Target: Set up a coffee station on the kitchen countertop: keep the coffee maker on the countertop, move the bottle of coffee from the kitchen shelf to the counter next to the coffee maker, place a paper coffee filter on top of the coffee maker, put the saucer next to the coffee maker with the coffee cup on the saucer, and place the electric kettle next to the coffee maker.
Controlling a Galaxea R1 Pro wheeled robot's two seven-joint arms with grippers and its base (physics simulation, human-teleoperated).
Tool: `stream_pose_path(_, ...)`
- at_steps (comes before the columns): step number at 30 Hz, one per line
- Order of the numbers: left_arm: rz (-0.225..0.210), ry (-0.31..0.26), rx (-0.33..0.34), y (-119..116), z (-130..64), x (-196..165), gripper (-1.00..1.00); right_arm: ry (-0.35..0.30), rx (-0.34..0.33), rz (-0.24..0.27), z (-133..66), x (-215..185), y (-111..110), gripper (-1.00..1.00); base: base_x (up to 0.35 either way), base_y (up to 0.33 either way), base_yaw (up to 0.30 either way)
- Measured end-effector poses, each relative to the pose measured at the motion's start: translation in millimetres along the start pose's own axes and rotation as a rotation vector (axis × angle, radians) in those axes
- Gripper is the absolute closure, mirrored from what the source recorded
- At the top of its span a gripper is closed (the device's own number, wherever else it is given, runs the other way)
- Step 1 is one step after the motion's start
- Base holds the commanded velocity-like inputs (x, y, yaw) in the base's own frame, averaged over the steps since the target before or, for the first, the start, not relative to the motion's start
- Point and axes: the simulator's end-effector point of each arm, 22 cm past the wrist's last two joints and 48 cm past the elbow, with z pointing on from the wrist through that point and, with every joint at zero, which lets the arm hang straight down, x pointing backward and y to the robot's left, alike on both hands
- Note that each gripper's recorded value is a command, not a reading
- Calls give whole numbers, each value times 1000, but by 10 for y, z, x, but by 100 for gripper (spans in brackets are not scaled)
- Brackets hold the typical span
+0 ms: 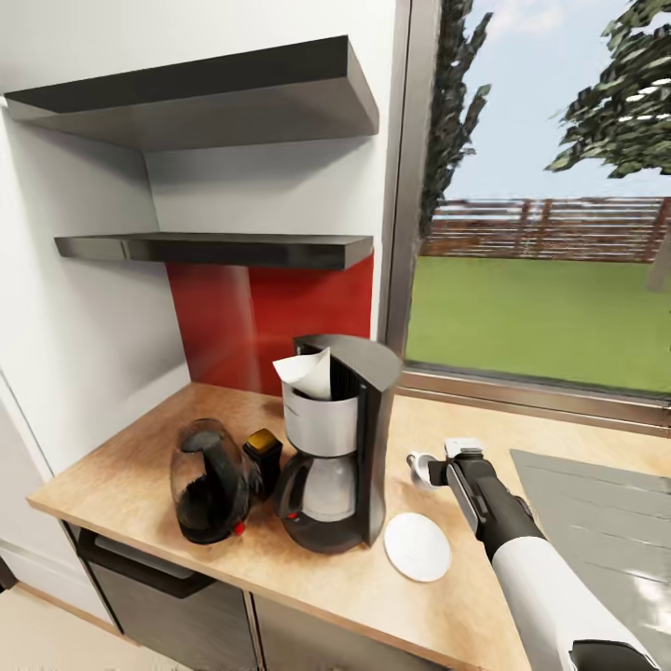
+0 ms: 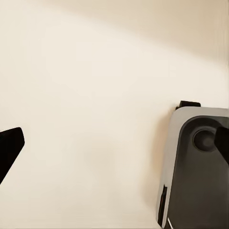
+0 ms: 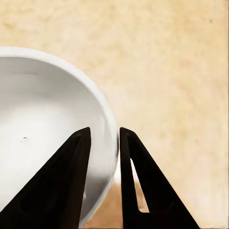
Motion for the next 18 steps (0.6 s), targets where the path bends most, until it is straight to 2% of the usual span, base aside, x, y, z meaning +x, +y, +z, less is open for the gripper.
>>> stream_pose_path(11,0,0,-1,8,2,-2,-100,0,1,-3,1,1,2,100,-239,-191,0)
stream_pose_path(18,-1,0,-2,10,3,-2,-100,1,-1,-5,3,4,13,100,-317,-42,0)
